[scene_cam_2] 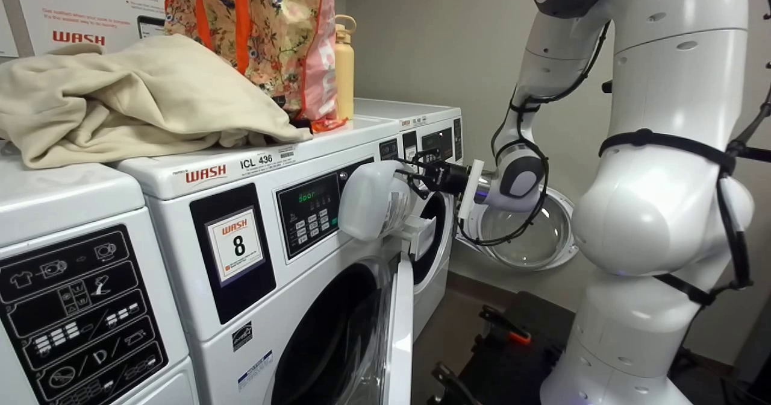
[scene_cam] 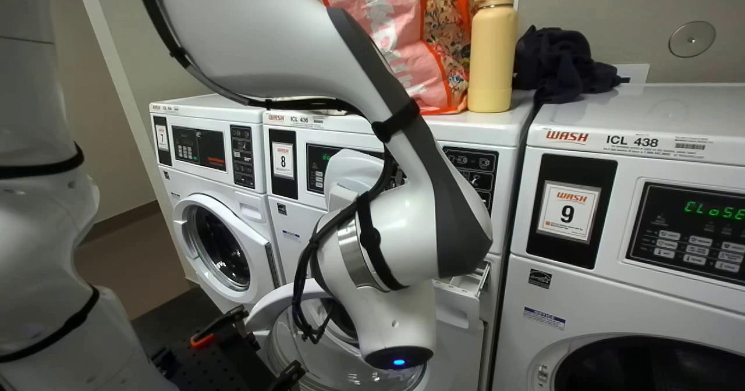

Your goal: Pour fabric softener into the soap chamber

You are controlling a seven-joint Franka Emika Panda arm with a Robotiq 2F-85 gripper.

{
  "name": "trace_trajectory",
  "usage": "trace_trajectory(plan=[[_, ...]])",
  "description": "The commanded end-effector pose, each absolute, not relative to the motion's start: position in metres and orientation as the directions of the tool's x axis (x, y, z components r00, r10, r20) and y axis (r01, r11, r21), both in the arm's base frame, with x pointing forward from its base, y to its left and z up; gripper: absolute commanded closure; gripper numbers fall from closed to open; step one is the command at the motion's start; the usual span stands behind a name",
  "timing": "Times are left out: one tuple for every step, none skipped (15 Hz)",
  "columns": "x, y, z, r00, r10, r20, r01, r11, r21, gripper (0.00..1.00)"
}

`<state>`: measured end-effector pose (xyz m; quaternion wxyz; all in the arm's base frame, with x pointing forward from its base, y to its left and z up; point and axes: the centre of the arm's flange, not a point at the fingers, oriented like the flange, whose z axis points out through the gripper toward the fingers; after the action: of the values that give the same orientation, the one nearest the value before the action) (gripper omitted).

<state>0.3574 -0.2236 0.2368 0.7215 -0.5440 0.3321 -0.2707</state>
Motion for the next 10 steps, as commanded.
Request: trace_trajectory(plan=[[0.3697, -0.2255, 0.2537, 0.648, -0.739, -0.187, 0.083, 0.312, -0.946, 0.94], [0.3697, -0.2255, 0.2537, 0.647, -0.739, -0.186, 0.083, 0.312, -0.947, 0.94], [0.3697, -0.2254, 0.2535, 0.647, -0.739, -0.185, 0.083, 0.31, -0.947, 0.94], [0.3697, -0.2254, 0.2535, 0.648, -0.74, -0.184, 0.082, 0.307, -0.948, 0.94], [0.3697, -0.2253, 0.2534, 0.648, -0.74, -0.181, 0.082, 0.304, -0.949, 0.94], [0.3698, -0.225, 0.253, 0.648, -0.741, -0.174, 0.081, 0.295, -0.952, 0.94], [0.3698, -0.2248, 0.2527, 0.648, -0.742, -0.169, 0.079, 0.287, -0.955, 0.94], [0.3699, -0.2244, 0.2521, 0.648, -0.745, -0.159, 0.08, 0.274, -0.958, 0.94], [0.3698, -0.2243, 0.2516, 0.652, -0.743, -0.147, 0.078, 0.259, -0.963, 0.94], [0.3697, -0.2242, 0.251, 0.656, -0.743, -0.136, 0.079, 0.246, -0.966, 0.94]])
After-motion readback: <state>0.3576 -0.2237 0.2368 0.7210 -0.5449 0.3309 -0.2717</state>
